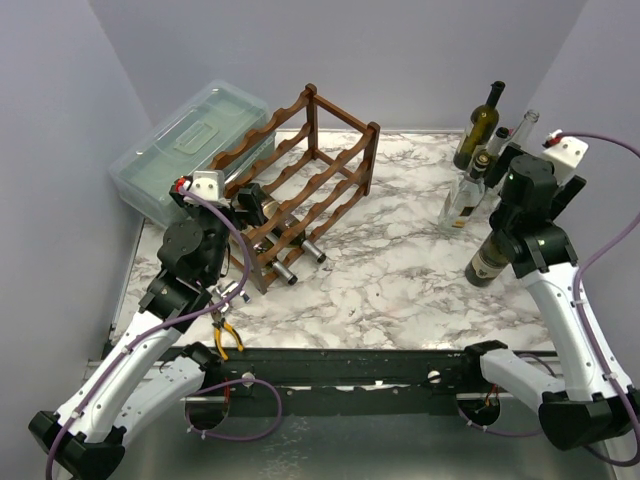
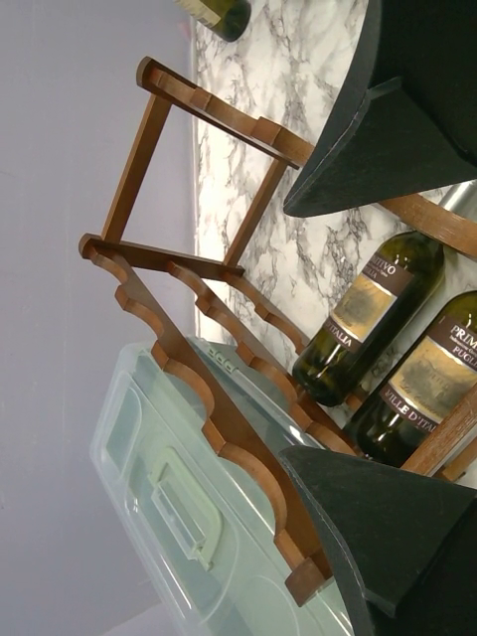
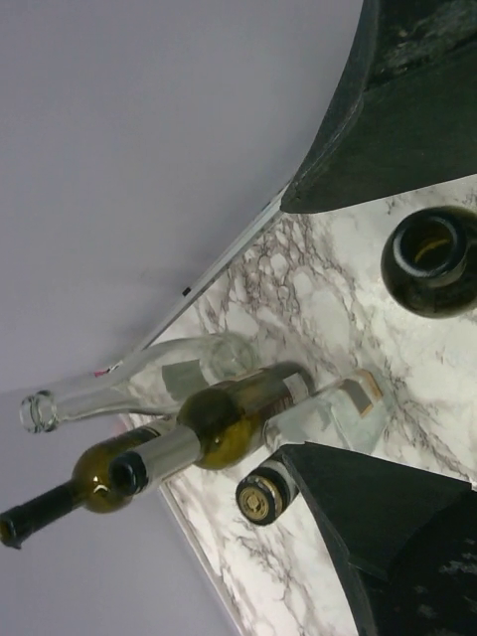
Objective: Put the wine bottle on the wine rack
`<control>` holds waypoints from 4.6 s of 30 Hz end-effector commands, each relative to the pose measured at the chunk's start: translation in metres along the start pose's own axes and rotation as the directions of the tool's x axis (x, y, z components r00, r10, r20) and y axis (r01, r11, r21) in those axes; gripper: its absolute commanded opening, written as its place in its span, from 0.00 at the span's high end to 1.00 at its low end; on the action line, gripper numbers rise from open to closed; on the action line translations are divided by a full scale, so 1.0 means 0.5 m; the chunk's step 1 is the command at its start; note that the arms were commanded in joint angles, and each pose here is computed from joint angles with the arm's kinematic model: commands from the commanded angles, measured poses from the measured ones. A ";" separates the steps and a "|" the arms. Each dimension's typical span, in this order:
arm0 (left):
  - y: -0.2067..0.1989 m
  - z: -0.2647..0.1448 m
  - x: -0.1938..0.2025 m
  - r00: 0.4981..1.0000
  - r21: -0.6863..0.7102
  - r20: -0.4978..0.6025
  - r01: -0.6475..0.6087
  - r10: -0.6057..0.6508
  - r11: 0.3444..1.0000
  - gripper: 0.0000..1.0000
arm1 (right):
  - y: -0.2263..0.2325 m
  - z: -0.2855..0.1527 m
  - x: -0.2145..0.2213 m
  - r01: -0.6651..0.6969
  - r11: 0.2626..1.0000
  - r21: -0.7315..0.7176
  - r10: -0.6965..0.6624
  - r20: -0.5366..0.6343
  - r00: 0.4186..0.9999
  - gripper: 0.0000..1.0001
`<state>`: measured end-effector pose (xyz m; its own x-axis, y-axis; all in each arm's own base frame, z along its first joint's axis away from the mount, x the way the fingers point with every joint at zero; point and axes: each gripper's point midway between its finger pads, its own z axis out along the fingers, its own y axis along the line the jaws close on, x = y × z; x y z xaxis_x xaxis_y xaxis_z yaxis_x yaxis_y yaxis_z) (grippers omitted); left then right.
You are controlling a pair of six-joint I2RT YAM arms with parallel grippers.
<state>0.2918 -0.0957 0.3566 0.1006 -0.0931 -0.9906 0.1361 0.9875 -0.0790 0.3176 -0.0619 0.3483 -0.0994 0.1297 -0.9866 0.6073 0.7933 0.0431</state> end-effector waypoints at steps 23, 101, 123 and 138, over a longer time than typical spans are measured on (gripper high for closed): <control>-0.021 0.014 0.030 0.999 0.027 -0.043 0.002 -0.001 1.000 0.01 | -0.056 -0.011 0.195 -0.016 0.998 0.056 0.025 -0.159 0.987 0.14; -0.493 -0.066 0.436 0.693 0.753 -0.350 -0.192 0.630 0.630 0.01 | 0.331 -0.304 0.280 -0.831 0.224 -0.509 0.073 -0.842 0.535 0.99; -0.482 -0.066 0.431 0.669 0.773 -0.276 -0.273 0.690 0.573 0.10 | 0.322 -0.332 0.205 -0.815 0.178 -0.552 0.080 -0.817 0.571 0.99; -0.444 -0.059 0.361 0.646 0.734 -0.086 -0.473 0.758 0.487 1.00 | 0.271 -0.315 0.294 -0.589 0.404 -0.700 -0.139 -0.683 0.717 0.48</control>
<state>0.2451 -0.3452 0.1626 -0.0364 0.6774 -0.7347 0.8054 0.4551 0.3797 0.2760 0.1664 0.2385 -0.6724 0.5268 -0.5200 -0.1963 0.5503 0.8115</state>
